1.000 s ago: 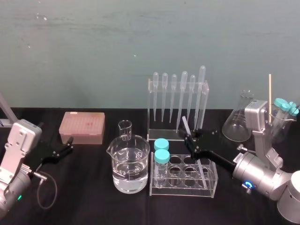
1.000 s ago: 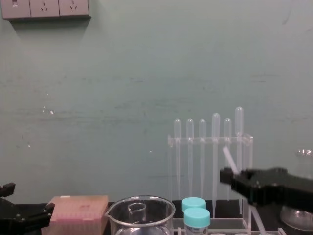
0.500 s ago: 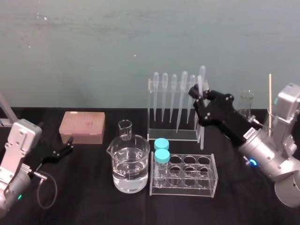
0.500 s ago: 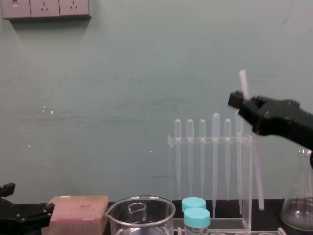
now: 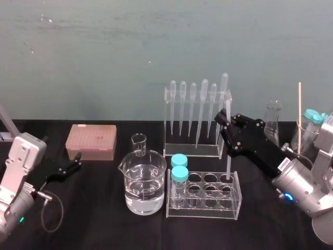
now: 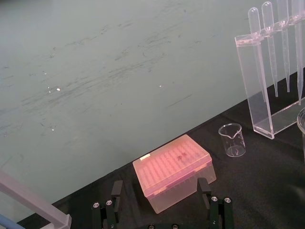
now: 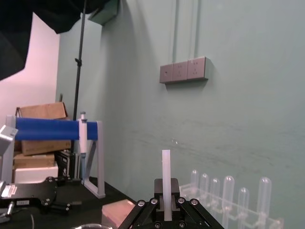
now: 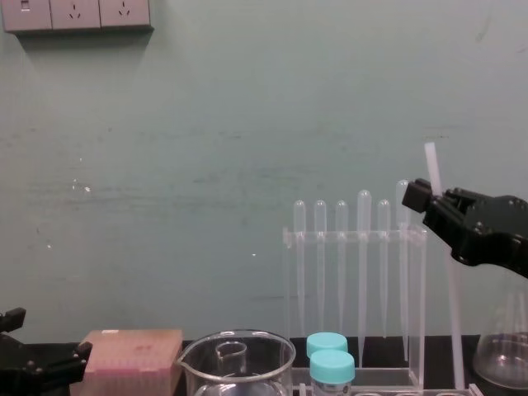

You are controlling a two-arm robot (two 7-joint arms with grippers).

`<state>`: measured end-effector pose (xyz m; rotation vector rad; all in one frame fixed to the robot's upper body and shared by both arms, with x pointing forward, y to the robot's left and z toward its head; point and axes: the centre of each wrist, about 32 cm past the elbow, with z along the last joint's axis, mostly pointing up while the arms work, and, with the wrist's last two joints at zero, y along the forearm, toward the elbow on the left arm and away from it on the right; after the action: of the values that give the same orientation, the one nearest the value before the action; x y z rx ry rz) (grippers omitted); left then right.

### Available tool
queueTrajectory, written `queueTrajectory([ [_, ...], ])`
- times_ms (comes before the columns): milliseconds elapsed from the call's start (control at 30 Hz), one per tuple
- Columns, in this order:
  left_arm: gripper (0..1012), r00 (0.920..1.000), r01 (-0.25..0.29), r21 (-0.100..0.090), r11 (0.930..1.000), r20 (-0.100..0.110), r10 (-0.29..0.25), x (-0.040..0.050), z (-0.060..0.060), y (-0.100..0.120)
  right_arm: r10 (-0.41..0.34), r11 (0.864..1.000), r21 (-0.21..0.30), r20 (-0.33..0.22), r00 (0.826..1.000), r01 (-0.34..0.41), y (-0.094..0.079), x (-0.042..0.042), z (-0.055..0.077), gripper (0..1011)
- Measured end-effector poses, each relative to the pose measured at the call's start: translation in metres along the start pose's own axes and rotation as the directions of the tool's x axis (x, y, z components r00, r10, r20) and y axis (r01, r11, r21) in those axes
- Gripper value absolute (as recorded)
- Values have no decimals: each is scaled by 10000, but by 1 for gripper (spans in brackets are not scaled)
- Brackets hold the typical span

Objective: Pick up the stirring rod with one hand, then place it down.

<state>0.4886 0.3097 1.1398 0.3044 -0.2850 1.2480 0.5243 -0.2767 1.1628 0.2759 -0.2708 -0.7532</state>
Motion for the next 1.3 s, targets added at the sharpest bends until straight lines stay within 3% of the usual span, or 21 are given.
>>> queueTrajectory([
  [1300,1000,10000,0,0,10000,0,0,0,0,0,15,10000,95,-2,10000,-15,20,2,8,69],
])
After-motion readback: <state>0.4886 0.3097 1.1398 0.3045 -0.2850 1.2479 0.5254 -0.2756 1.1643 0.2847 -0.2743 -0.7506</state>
